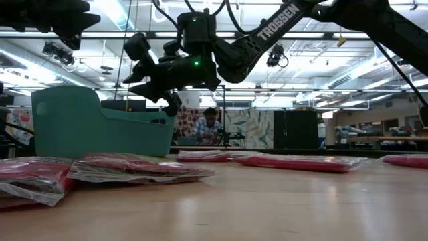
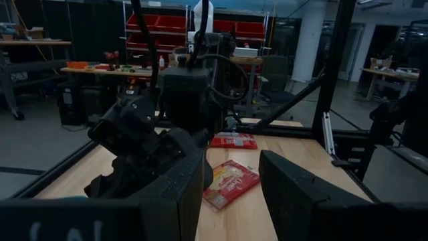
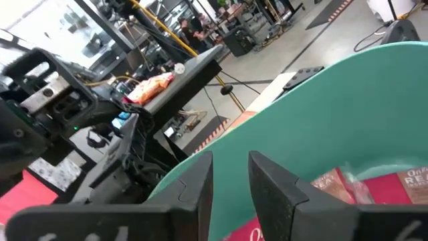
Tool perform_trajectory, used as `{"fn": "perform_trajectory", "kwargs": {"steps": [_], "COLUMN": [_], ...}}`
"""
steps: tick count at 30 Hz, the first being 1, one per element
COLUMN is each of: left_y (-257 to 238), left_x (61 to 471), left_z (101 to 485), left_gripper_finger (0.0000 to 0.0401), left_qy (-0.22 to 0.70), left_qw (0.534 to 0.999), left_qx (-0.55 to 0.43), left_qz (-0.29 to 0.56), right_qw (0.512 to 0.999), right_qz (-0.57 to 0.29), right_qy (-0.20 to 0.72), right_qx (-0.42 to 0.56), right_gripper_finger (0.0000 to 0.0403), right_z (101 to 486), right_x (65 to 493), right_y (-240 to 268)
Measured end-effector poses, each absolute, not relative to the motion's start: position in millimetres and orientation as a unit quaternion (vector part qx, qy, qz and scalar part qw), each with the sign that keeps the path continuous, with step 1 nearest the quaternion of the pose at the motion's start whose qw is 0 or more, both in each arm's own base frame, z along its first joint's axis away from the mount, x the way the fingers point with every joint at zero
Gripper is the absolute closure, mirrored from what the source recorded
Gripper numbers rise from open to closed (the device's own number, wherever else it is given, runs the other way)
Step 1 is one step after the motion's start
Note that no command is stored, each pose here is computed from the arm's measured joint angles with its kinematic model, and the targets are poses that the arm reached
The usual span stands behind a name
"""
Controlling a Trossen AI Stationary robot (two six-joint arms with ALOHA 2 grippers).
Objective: Sort popcorn bags into baskets
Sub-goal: Put the red popcorn bag into the green bin
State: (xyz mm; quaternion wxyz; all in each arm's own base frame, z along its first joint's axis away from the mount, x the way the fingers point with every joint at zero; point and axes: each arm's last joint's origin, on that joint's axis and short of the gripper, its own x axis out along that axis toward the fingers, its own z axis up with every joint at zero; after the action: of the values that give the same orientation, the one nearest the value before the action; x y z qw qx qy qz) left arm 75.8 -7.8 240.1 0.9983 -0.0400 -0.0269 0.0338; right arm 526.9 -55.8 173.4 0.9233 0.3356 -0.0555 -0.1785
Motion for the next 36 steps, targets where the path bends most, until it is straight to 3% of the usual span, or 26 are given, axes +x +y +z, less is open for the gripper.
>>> {"fn": "perform_trajectory", "kwargs": {"steps": [6,11,18,22,29,36], "left_y": [-8,-8,-8,-7,-7,-7], "left_x": [76,76,76,76,76,76], "left_z": [239,237,237,237,237,237], "left_gripper_finger": [0.0250,0.0250,0.0250,0.0250,0.0250,0.0250], "left_qy": [-0.023,-0.014,-0.012,-0.014,-0.014,-0.012], "left_qw": [0.998,0.999,0.999,0.998,0.998,0.998], "left_qx": [-0.039,-0.037,-0.036,-0.036,-0.036,-0.038], "left_qz": [0.034,0.034,0.035,0.043,0.056,0.056], "right_qw": [0.938,0.961,0.966,0.935,0.881,0.776], "right_qz": [-0.173,-0.179,-0.202,-0.181,-0.163,-0.246], "right_qy": [-0.044,-0.020,0.158,0.302,0.443,0.581], "right_qx": [0.297,0.208,0.018,-0.040,0.018,0.020], "right_gripper_finger": [0.0305,0.0305,0.0305,0.0305,0.0302,0.0302], "right_z": [173,181,227,232,222,201], "right_x": [528,527,500,474,444,403], "right_y": [-46,-31,-9,3,29,55]}}
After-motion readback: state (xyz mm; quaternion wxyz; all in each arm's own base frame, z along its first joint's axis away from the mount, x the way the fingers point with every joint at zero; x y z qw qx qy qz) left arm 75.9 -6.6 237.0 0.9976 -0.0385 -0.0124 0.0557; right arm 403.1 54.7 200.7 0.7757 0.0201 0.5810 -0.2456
